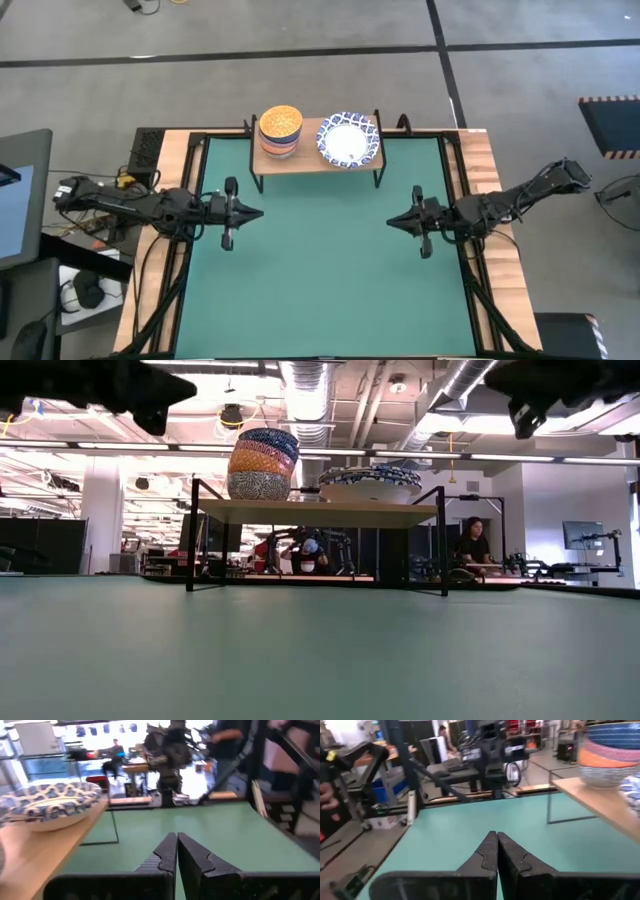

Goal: Place and stack bowls onto a shelf
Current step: Return to Home Position

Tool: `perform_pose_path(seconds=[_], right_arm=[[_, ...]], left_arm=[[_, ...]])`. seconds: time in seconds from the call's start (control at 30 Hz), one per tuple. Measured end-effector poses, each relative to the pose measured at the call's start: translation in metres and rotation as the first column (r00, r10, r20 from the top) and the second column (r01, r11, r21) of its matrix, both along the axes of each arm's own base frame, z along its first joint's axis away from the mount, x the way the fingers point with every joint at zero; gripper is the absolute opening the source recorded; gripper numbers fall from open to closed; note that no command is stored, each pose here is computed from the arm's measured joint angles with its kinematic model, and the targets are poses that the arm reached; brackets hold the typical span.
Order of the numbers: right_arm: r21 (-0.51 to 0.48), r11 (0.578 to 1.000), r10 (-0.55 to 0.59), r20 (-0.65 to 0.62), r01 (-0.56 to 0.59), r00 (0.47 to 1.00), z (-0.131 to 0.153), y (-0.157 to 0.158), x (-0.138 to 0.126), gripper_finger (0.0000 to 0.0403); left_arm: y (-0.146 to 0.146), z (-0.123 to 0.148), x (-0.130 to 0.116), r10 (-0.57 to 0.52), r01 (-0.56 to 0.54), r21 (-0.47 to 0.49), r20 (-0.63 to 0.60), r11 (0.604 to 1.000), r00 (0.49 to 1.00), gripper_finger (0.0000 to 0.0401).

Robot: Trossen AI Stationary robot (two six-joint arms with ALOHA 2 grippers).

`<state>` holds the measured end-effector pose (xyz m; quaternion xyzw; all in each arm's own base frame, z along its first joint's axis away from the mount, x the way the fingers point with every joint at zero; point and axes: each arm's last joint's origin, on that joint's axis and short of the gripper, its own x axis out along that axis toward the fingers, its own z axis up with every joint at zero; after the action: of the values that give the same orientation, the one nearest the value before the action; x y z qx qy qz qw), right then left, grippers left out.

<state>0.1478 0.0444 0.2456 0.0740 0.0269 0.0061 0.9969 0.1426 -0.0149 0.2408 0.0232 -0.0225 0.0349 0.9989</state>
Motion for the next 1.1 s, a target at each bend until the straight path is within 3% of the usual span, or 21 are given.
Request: perform_pose_path(seconds=[0.2,0.47,0.67,0.8,1.1], right_arm=[[-0.026,1.0,0.002,0.049,0.0,0.999,-0.003,-0.017,-0.008,0.0018],[-0.061,0.998,0.038,0.075,-0.034,0.996,-0.013,-0.035,-0.01,0.0018],[-0.003,0.999,0.035,0.101,-0.035,0.994,-0.025,-0.043,-0.012,0.0018],[-0.018,1.0,0.021,0.15,-0.019,0.988,-0.022,-0.045,-0.022,0.0018],[-0.02,1.0,0.001,0.118,0.001,0.993,-0.029,-0.047,-0.045,0.0018]], left_arm=[[0.016,-0.008,0.0,-0.008,0.009,0.015,-0.042,1.0,0.999,0.0],[0.034,-0.028,-0.004,0.002,-0.002,-0.022,0.016,1.0,1.0,0.0],[0.036,-0.033,-0.009,0.006,-0.001,-0.057,0.086,0.998,0.996,0.0],[0.034,-0.03,-0.016,0.004,0.002,-0.062,0.104,0.998,0.995,0.0],[0.031,-0.029,-0.039,0.029,-0.022,-0.064,0.106,0.998,0.994,0.0]])
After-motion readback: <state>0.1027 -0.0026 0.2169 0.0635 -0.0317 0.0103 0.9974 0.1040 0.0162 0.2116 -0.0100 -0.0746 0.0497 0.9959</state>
